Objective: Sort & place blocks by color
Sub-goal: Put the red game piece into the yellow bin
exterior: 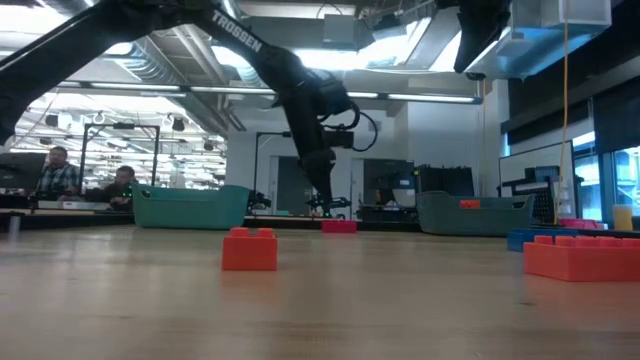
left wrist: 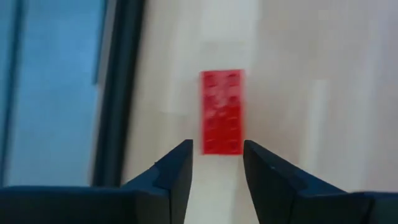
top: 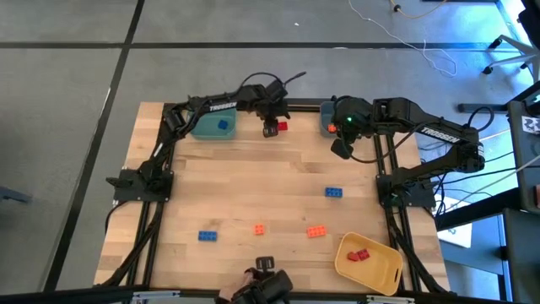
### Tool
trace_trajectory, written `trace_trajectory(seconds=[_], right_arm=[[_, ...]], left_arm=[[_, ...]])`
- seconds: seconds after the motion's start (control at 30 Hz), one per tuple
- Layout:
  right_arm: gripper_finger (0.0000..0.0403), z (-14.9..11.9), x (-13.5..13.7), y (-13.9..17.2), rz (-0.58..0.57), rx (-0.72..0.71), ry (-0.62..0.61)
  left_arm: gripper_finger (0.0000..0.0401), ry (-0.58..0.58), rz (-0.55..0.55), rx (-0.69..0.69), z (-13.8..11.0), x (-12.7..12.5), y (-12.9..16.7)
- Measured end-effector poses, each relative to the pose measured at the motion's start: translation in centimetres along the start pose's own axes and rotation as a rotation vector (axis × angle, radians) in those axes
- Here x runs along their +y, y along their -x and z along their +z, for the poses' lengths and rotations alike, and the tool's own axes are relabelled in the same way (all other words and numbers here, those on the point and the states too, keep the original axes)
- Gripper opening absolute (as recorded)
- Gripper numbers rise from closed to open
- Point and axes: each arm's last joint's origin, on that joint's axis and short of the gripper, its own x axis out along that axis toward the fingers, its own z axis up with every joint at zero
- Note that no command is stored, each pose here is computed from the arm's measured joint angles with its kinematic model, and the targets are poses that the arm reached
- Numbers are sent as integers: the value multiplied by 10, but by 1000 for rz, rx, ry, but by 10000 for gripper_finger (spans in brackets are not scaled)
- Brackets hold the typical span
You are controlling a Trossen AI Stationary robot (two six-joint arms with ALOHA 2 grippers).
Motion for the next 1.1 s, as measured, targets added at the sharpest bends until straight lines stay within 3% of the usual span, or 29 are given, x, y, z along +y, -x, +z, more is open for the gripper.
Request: trace_trajectory(seconds=[0.2,0.47,0.8,1.1], right_arm=[[78,0,0,0,1,-5,-2],[78,1,0,0,1,-6,-6],[78,1,0,0,1,-6,-5],[78,1,0,0,4,-6,-8]], left_arm=[[138,-31,145,37,5,-5,0],[139,-54,-74,-61,9,-14,0],[139,45,-62,-70,6,-3,1],[139,48,-62,-68,5,-3,1]])
